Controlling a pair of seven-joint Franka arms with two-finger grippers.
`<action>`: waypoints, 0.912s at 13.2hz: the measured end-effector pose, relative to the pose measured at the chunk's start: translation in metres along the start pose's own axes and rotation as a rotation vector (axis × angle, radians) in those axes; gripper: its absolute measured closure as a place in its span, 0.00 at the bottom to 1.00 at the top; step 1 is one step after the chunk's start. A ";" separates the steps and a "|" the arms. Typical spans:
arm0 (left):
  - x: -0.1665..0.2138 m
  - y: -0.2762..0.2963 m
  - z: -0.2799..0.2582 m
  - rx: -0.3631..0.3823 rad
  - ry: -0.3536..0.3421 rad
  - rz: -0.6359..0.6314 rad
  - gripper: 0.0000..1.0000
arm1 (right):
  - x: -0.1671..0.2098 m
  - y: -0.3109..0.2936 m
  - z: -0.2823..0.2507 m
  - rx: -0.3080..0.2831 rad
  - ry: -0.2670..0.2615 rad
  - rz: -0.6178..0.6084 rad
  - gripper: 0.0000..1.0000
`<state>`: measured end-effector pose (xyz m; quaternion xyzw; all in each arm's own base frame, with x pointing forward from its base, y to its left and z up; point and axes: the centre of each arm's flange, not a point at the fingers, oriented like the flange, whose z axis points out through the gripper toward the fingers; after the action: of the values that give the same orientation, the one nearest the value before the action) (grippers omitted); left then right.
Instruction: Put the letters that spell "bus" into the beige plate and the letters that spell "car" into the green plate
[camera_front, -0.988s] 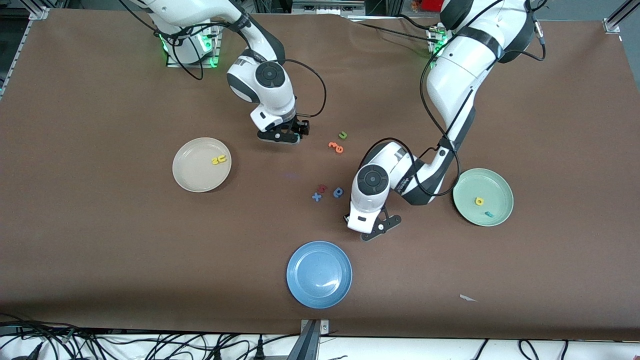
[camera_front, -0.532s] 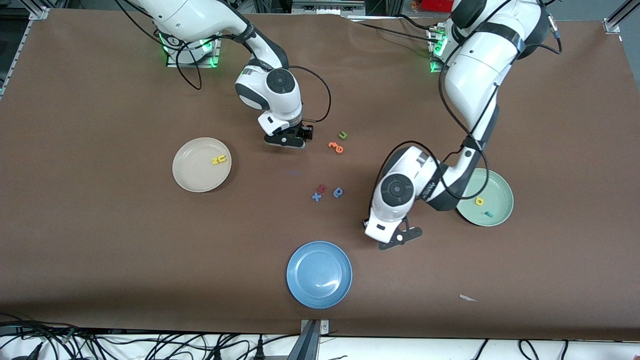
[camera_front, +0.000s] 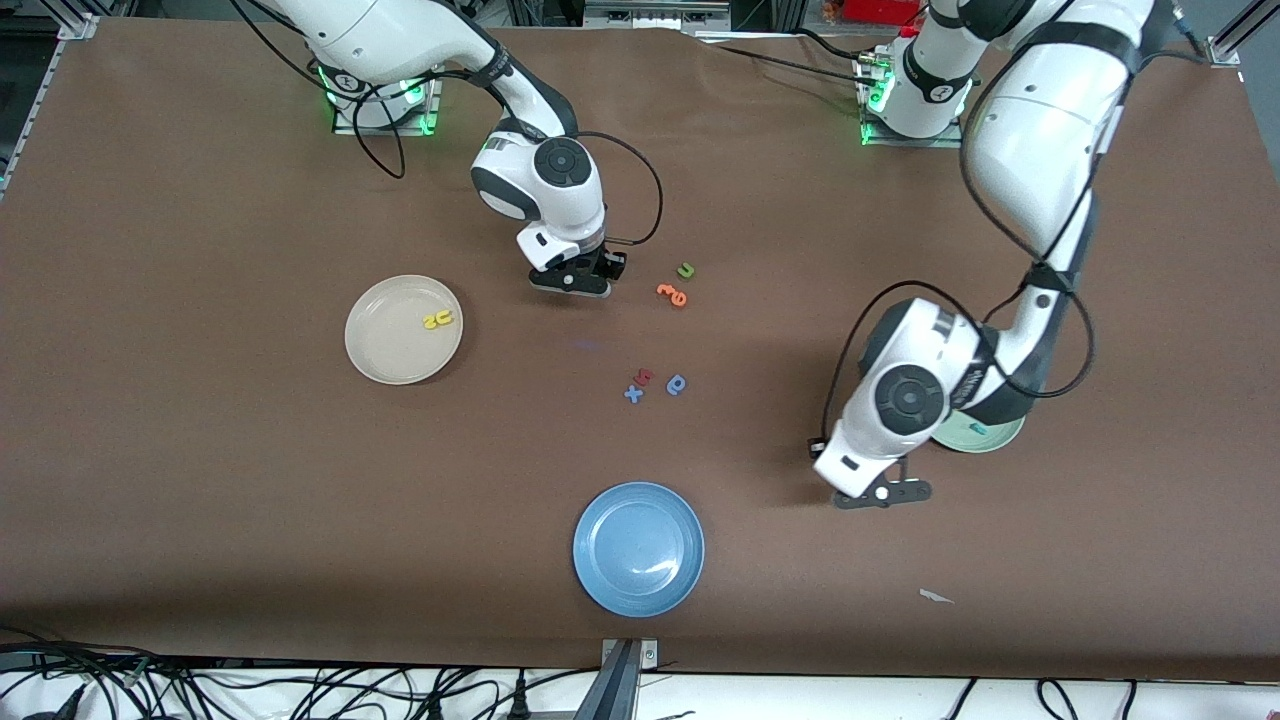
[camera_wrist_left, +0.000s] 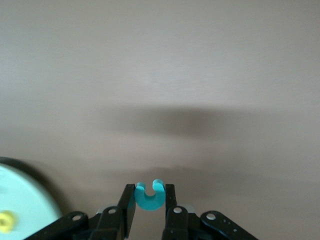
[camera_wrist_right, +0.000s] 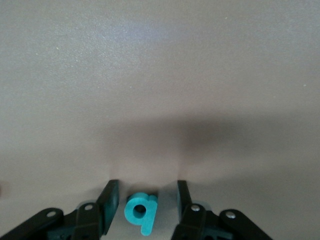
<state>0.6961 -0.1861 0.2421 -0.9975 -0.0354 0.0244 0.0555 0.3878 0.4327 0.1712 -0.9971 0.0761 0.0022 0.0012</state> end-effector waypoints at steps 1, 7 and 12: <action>-0.001 -0.022 0.000 0.008 -0.011 0.034 0.72 | 0.000 0.000 0.000 0.001 0.000 0.000 0.49; -0.028 -0.146 0.013 0.000 0.012 0.147 0.72 | 0.000 -0.001 -0.001 0.002 0.003 0.004 0.54; -0.055 -0.203 0.029 0.011 0.013 0.151 0.47 | -0.002 -0.003 -0.002 0.003 0.007 0.003 0.65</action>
<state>0.6264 0.0146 0.2384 -0.9972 0.0405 0.0220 0.0593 0.3863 0.4357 0.1733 -0.9970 0.0775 -0.0016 0.0022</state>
